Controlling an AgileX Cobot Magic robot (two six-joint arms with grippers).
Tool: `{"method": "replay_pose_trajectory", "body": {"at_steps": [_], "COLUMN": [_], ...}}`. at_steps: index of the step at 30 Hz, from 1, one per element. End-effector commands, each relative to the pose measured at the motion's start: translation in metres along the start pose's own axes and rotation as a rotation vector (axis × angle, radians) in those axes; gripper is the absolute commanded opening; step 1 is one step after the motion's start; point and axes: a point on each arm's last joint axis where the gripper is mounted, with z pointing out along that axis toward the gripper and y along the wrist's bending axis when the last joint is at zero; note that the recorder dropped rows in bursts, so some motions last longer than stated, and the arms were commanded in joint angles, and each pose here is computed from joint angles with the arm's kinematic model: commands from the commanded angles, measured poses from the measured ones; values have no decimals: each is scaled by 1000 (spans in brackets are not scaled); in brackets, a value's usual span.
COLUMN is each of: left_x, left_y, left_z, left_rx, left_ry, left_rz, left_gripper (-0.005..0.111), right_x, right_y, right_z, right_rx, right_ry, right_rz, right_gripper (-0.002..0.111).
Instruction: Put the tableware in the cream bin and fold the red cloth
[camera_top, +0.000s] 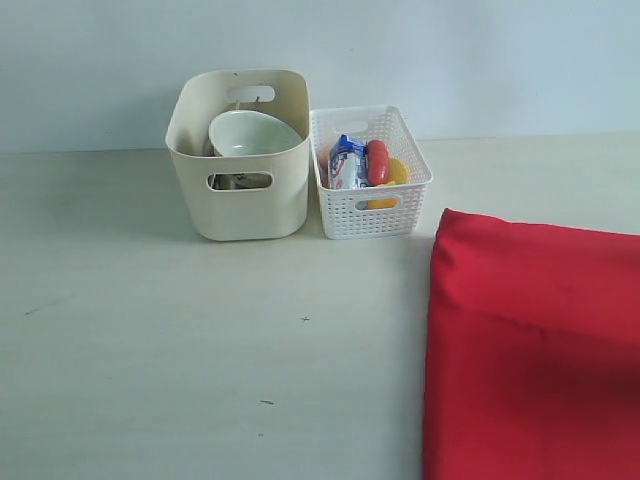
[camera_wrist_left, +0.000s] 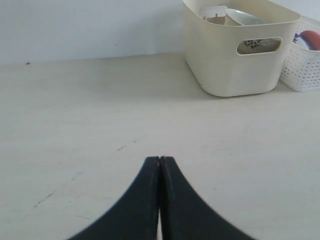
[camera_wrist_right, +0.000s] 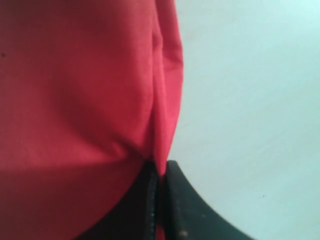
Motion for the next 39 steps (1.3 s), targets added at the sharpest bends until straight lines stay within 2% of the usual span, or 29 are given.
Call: {"method": "replay_pose_trajectory", "body": {"at_steps": [1, 5, 7, 9, 12, 13, 15, 16, 18, 20, 21, 24, 25, 29, 33, 39], "left_x": [0, 0, 0, 0, 0, 0, 0, 0, 0, 0, 0, 0, 0, 0, 0, 0], "left_y": [0, 0, 0, 0, 0, 0, 0, 0, 0, 0, 0, 0, 0, 0, 0, 0], "left_z": [0, 0, 0, 0, 0, 0, 0, 0, 0, 0, 0, 0, 0, 0, 0, 0], "left_rx": [-3, -3, -3, -3, -3, -3, -3, -3, -3, -3, -3, -3, -3, -3, -3, -3], "left_ry": [-7, -7, -7, -7, -7, -7, -7, -7, -7, -7, -7, -7, -7, -7, -7, -7], "left_rz": [-4, -4, -4, -4, -4, -4, -4, -4, -4, -4, -4, -4, -4, -4, -4, -4], "left_gripper": [0, 0, 0, 0, 0, 0, 0, 0, 0, 0, 0, 0, 0, 0, 0, 0], "right_x": [-20, -35, -43, -49, -51, -51, -51, -49, -43, -32, -22, -3, 5, 21, 24, 12], "right_y": [-2, -1, -3, -6, -9, -12, -15, -15, -4, 21, 41, 74, 88, 112, 120, 113], "right_z": [0, -6, -14, -21, -31, -41, -53, -59, -81, -95, -99, -90, -83, -63, -42, -17], "right_rx": [16, 6, 12, 23, 36, 40, 29, 19, -65, -196, -252, -267, -269, -260, -236, -45], "right_ry": [-13, -46, -69, -81, -104, -142, -199, -217, -271, -326, -348, -331, -307, -221, -128, -122], "right_rz": [-38, -46, -39, -34, -32, -31, -22, -23, -84, -163, -241, -378, -426, -517, -560, -489], "right_gripper": [2, 3, 8, 20, 45, 60, 66, 65, 54, 33, 18, 0, 0, 0, 0, 0]}}
